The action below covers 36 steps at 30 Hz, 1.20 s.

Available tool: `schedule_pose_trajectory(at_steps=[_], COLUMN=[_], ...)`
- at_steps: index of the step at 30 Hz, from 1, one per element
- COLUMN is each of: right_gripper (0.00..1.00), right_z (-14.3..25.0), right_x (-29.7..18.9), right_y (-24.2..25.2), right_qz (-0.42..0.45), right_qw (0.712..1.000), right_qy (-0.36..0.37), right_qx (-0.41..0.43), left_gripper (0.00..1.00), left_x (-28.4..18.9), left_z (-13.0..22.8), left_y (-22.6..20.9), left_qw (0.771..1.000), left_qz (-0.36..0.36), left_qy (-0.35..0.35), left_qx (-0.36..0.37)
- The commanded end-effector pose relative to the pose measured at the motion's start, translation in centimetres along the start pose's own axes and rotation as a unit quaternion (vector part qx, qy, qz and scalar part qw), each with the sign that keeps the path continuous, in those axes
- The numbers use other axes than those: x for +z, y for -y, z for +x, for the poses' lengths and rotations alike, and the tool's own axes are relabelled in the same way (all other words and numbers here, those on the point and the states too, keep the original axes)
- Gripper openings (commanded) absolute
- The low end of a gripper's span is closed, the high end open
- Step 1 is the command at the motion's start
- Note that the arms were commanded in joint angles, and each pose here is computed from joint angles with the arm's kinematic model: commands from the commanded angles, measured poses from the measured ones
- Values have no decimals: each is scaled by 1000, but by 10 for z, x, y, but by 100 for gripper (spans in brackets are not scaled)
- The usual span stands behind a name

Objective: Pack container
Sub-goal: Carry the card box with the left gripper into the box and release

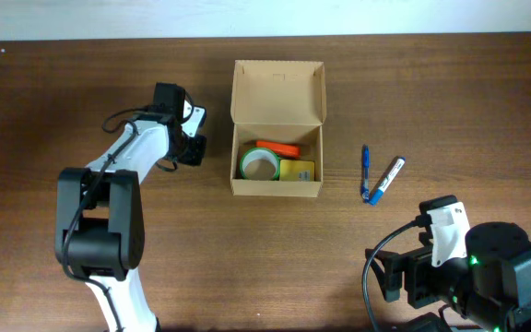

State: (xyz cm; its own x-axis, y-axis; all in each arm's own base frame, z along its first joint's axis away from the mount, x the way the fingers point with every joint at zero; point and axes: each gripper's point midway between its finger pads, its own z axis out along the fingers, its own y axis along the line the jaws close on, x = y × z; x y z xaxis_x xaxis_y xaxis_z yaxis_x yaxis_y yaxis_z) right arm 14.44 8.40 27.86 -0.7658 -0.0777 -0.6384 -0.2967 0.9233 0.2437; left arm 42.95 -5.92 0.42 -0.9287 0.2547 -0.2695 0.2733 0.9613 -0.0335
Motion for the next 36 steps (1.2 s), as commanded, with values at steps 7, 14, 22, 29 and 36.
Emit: schedule_pose_trajectory(at_steps=[7,14,22,29,36], right_gripper=[99,99,99,99,99], right_z=[-1,-1,-1,-1,-1], right_x=[-1,-1,-1,-1,-1], right_y=[3,3,3,3,3], right_qz=[8,8,8,8,8], right_qw=[1000,1000,1000,1000,1000], right_qy=[6,6,6,6,6], right_qx=[-6,-6,-6,-6,-6], left_gripper=[11,11,11,4,4], left_x=[-142,-176,-162,-125,-82], left_z=[-95,-103,-46,-37,-34], left_y=[-3,113,188,186,172], left_qw=[986,964,887,818,817], left_qz=[-35,19,59,58,67], left_qy=[163,202,125,86,49], left_qx=[19,172,441,566,571])
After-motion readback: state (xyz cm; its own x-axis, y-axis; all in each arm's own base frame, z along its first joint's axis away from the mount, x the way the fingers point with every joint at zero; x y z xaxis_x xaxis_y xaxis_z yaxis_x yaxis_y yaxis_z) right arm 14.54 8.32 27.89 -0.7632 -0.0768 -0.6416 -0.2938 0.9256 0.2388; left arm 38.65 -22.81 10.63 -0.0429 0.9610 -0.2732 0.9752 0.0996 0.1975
